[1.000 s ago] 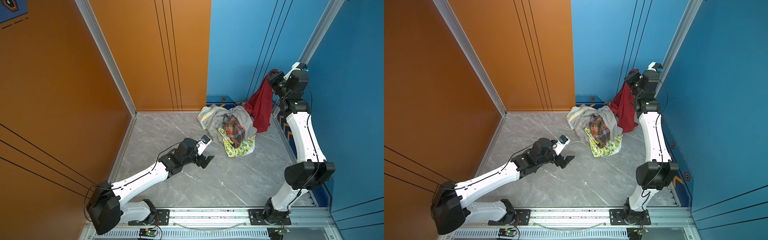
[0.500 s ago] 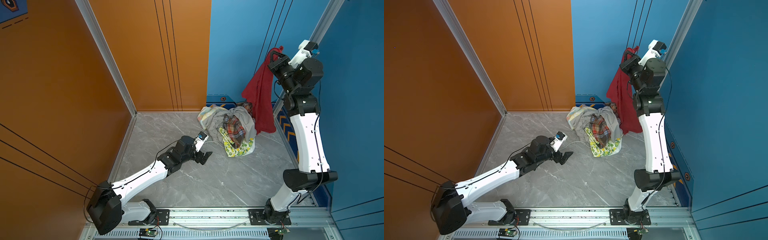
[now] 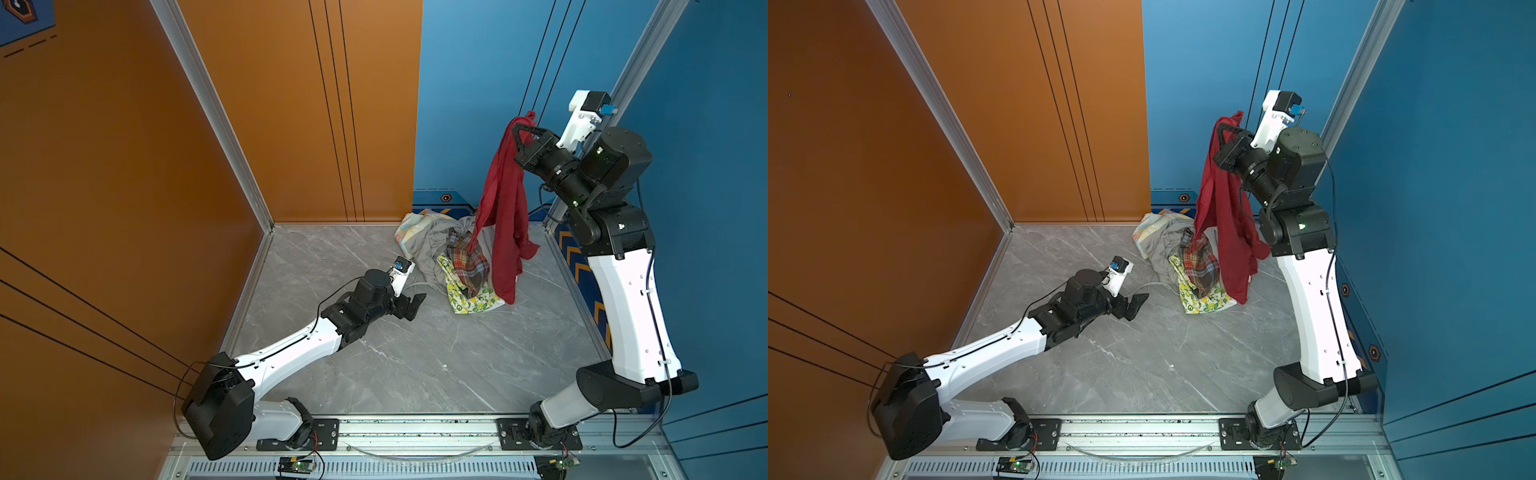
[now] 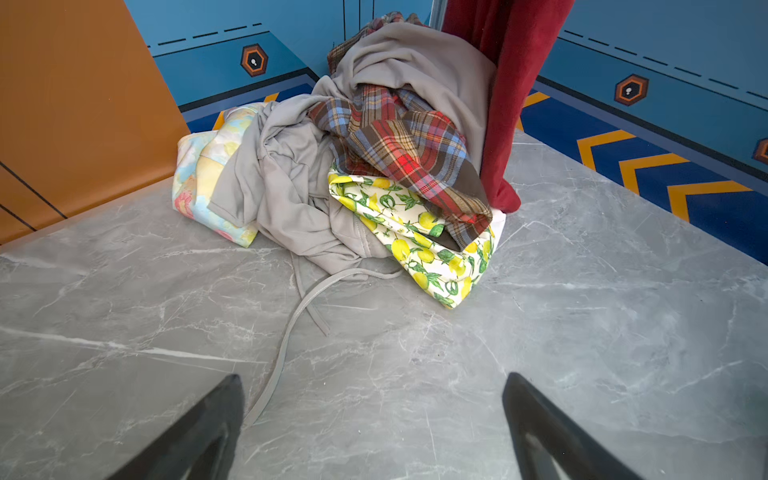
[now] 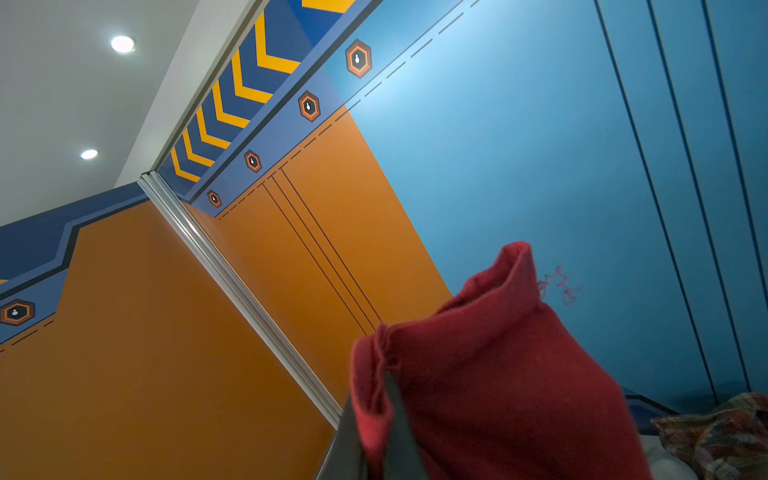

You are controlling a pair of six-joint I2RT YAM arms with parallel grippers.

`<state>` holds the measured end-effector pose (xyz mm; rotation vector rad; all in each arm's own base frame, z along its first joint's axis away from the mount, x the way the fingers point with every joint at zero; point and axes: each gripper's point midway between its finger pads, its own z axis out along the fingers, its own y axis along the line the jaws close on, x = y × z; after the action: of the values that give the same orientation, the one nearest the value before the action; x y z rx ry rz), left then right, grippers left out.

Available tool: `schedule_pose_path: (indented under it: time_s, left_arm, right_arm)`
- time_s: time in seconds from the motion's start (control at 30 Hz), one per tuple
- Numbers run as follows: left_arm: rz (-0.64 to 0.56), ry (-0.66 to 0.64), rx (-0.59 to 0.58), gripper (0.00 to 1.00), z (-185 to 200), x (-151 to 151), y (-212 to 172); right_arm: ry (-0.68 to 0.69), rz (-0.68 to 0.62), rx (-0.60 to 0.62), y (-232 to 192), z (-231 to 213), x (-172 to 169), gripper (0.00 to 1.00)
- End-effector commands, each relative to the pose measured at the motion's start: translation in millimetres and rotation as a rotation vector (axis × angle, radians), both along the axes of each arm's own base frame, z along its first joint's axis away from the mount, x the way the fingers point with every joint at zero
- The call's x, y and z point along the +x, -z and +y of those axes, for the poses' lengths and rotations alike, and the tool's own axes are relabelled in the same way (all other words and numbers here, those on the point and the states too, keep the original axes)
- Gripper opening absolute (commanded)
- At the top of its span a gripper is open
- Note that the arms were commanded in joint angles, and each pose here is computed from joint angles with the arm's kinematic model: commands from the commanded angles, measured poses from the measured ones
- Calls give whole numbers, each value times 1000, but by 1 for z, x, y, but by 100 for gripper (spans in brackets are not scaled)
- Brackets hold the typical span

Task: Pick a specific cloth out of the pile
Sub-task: 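Lower the red cloth toward the left gripper while it reaches to grasp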

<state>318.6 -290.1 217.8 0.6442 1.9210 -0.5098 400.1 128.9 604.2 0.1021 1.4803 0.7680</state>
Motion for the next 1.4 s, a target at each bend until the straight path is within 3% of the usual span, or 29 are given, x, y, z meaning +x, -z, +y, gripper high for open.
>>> schedule_pose_path:
  time_s: [0.0, 0.4, 0.7, 0.87, 0.93, 1.0, 1.17, 1.23, 1.37]
  left_arm:
    - [-63, -58, -58, 97, -15, 16, -24]
    - [-177, 43, -225, 98, -120, 61, -85]
    - [-240, 115, -476, 98, -209, 96, -94]
    - [-296, 179, -541, 94, -253, 105, -94]
    - [-314, 181, -584, 85, -259, 108, -96]
    - [-309, 181, -620, 60, -265, 112, -97]
    - [-311, 209, -666, 11, -276, 111, -105]
    - [-315, 207, -674, 0, -275, 111, -109]
    - [-323, 197, -684, 0, -269, 110, -121]
  right_arm:
    - [-51, -25, -47, -4, 11, -18, 0]
    - [-57, 10, -77, 12, 19, -28, 0]
    - [-32, 10, -57, 13, 15, -28, 0]
    - [14, 33, -46, 26, 5, -22, 0]
    - [37, 49, -44, 33, -1, -18, 0]
    - [65, 66, -32, 41, -11, -15, 0]
    - [101, 90, 21, 55, -34, -9, 0]
    - [117, 94, 31, 58, -41, -9, 0]
    - [149, 141, 39, 81, -58, -5, 0]
